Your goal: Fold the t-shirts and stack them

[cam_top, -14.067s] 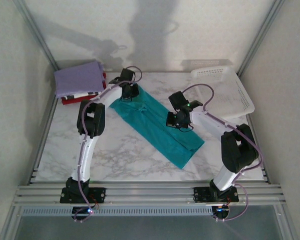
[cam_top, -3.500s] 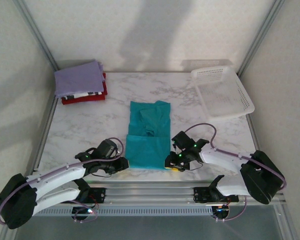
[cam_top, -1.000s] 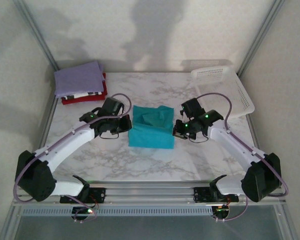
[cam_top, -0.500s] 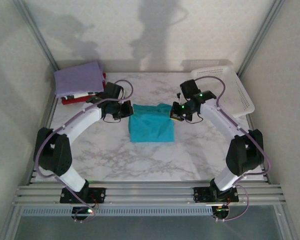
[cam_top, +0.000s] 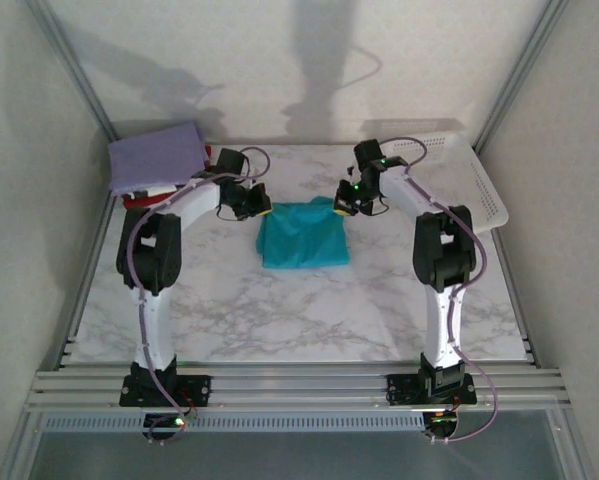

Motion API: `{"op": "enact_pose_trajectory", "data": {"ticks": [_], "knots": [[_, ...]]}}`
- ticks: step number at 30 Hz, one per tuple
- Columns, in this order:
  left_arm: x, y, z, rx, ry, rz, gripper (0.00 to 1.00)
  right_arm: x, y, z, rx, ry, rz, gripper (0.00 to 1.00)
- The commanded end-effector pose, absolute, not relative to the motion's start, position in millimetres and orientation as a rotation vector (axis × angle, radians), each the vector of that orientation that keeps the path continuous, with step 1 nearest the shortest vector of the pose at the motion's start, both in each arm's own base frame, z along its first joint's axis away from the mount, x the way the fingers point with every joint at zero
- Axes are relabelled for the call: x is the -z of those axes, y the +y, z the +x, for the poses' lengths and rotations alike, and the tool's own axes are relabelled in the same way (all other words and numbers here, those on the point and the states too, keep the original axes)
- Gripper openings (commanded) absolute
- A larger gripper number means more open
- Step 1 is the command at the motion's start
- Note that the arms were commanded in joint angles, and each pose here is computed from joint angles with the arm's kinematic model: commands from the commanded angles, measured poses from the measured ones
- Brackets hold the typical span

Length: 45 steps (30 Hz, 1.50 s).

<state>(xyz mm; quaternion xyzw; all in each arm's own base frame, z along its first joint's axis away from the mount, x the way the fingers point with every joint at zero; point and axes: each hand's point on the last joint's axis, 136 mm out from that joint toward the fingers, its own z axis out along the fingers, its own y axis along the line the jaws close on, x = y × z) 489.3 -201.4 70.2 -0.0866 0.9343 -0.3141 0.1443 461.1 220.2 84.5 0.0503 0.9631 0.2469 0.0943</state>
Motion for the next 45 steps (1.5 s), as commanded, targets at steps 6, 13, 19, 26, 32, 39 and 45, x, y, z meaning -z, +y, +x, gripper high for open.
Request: {"op": "enact_pose_trajectory", "data": {"ticks": [6,13,19,26,32,39,45], "knots": [[-80,-191,563,0.98,2.552,-0.287,0.5,-76,220,529,-0.7,2.764,0.134,0.56],[-155,-186,547,0.859,2.433,-0.267,0.59,-124,207,493,-0.645,2.728,0.115,0.65],[-131,-202,518,0.82,2.466,-0.27,0.47,-111,228,462,-0.744,2.752,0.078,0.52],[-79,-240,494,0.841,2.569,-0.241,0.12,-67,257,446,-0.84,2.846,0.067,0.19],[-41,-229,467,0.779,2.645,-0.268,0.11,-35,251,415,-0.817,2.927,0.1,0.09],[-26,-228,419,0.785,2.694,-0.272,0.12,-24,234,354,-0.745,3.008,0.09,0.09],[-55,-236,367,0.818,2.684,-0.221,0.28,-40,223,294,-0.719,3.028,0.061,0.21]]}}
